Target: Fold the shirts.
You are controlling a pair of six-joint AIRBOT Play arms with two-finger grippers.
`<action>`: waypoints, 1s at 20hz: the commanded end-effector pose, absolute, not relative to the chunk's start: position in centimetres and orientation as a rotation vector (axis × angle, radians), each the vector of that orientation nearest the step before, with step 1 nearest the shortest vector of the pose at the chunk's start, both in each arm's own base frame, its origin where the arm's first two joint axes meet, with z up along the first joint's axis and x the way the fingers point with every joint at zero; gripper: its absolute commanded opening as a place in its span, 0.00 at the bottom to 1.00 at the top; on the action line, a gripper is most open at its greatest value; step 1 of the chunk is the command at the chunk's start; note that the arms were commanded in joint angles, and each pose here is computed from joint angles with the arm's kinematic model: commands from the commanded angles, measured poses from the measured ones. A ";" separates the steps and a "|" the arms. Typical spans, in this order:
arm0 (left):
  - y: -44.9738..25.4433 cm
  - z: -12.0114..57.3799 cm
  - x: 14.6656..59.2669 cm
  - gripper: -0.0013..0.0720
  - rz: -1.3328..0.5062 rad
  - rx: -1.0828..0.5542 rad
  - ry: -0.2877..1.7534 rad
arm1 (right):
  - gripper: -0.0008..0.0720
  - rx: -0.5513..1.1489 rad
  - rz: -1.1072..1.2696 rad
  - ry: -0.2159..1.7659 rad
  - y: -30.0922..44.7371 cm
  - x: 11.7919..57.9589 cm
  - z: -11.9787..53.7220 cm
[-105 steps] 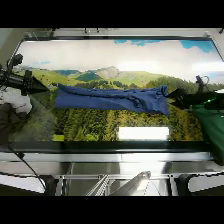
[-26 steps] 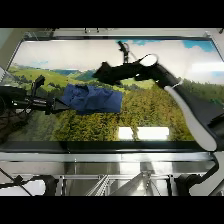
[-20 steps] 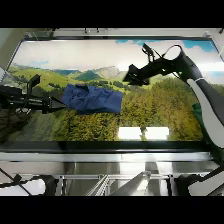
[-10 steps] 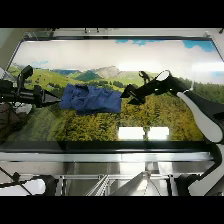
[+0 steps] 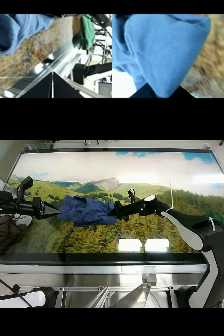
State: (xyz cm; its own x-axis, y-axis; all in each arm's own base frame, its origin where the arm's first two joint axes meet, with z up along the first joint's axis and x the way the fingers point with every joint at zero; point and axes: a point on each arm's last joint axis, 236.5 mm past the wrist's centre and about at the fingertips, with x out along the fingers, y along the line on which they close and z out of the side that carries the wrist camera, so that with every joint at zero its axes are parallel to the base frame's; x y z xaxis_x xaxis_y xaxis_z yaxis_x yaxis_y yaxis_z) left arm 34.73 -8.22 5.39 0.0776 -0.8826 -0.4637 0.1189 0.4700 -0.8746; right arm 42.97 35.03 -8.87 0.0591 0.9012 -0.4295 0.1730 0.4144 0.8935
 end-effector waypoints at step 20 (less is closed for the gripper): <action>-8.3 5.5 34.4 0.05 -0.884 -0.784 1.285 | 0.04 0.684 -0.838 1.326 -21.6 19.2 7.5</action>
State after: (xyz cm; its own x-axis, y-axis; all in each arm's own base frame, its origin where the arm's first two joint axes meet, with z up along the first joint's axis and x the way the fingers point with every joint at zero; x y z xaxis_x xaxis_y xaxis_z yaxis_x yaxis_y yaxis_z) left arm 34.35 -8.33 5.55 0.0616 -0.8873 -0.4571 0.1083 0.4612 -0.8807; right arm 31.87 -13.59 9.21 0.3518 0.0926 -0.9315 0.5677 0.7701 0.2910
